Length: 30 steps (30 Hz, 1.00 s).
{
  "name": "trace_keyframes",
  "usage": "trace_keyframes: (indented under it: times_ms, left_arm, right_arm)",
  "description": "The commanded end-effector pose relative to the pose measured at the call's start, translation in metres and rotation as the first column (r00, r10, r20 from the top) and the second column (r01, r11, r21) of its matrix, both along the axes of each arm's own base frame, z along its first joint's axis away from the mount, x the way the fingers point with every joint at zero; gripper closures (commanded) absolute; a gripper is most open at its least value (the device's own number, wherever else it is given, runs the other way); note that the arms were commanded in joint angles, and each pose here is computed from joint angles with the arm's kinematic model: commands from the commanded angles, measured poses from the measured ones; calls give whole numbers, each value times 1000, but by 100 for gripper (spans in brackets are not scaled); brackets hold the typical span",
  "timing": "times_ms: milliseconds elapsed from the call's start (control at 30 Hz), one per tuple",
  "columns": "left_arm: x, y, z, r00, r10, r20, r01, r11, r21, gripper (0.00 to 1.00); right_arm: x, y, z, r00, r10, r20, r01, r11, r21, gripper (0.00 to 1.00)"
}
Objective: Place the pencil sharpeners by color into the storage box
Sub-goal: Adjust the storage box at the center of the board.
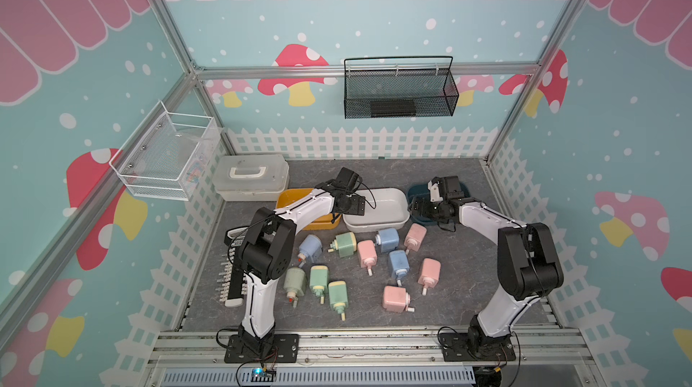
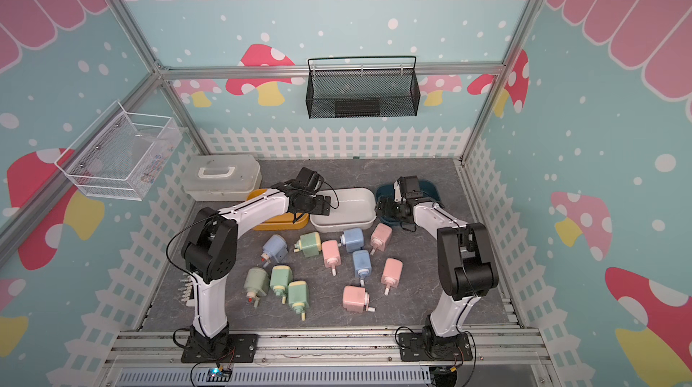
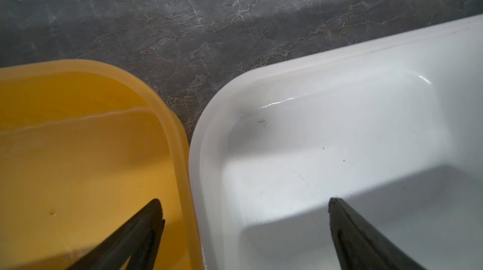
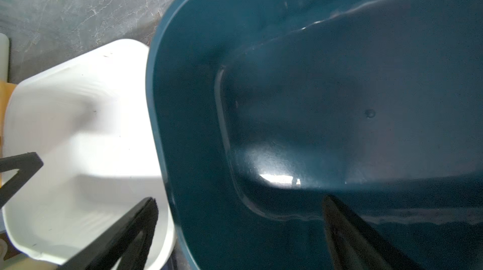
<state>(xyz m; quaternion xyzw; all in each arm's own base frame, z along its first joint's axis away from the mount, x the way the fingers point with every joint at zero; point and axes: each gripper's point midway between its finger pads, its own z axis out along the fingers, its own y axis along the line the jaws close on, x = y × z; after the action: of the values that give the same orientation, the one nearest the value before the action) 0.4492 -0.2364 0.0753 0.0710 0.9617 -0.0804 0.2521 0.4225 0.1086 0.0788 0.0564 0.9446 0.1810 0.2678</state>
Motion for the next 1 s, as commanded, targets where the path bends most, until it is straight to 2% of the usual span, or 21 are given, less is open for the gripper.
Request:
trace_keyframes:
  times_ms: [0,400,500,567,633,700,767,800,967]
  left_arm:
    - [-5,-10,7,1000,-10,1,10,999,-48,1]
    - [-7,-20,8,999,-31,-4,31,997,-73,1]
    - [-7,-16,11,1000,-23,10,23,998,-59,1]
    - [-7,-13,14,1000,-21,16,22,998,-54,1]
    - [-9,-12,15,1000,-24,19,25,998,-49,1]
    - [-10,-10,15,1000,-21,20,22,999,-45,1]
    - [-12,-9,16,1000,-19,18,20,999,-44,1]
    - [-11,-8,17,1000,-15,23,16,999,-43,1]
    - [-16,-5,22,1000,-11,27,12,999,-47,1]
  right_arm:
    - [-2,16,16,999,-14,29,11,997,77,1]
    - [2,47,35,997,40,65,-50,986,160,1]
    - [7,14,49,993,-3,116,2,1000,11,1]
    - [12,-12,59,990,-12,140,14,1000,-17,1]
    - [16,-28,68,983,62,171,-55,998,-43,1]
    - [24,-54,72,969,152,193,-119,978,-171,1]
    - [31,-85,68,973,179,144,-131,947,-292,2]
    - [35,-102,63,978,177,110,-132,934,-331,1]
    - [59,-160,56,978,187,97,-127,890,-438,5]
